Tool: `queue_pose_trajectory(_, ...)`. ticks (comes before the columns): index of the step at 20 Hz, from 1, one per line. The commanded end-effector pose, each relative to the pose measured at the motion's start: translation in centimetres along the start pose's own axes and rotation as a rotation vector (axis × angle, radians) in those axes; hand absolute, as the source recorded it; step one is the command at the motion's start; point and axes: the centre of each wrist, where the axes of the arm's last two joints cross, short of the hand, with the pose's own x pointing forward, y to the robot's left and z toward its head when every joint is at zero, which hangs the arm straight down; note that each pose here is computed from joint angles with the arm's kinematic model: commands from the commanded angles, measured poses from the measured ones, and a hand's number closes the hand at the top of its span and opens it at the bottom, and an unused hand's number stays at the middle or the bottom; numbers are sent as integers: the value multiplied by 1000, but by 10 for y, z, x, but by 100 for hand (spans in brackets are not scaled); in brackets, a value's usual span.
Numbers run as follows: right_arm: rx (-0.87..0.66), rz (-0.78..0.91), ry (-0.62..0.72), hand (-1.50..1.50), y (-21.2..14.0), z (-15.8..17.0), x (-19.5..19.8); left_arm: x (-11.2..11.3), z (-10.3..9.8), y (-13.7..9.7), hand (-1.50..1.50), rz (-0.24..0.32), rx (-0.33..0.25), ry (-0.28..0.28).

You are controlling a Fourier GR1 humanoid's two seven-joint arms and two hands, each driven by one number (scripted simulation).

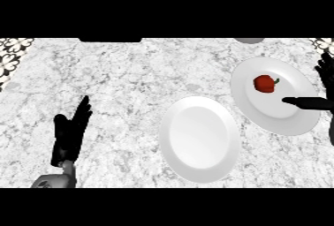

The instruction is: Pick the bell pepper from the plate and place it in the plate

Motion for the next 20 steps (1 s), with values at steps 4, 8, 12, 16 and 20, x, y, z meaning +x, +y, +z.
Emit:
queue_pose_trajectory(4,-42,56,43,-150,0,20,-18,-8,2,8,0,-5,4,11)
queue_pose_trajectory(8,-61,87,63,-150,6,-2,-6,4,6,4,0,0,-20,-11)
queue_pose_trajectory(12,-83,110,83,-150,-10,16,-22,-23,7,-10,0,-16,-1,-3)
queue_pose_trajectory(16,-80,133,102,-150,-4,25,-34,-2,2,5,0,6,-16,14)
queue_pose_trajectory(20,-119,134,97,-150,-43,36,-36,0,2,25,0,5,-15,0)
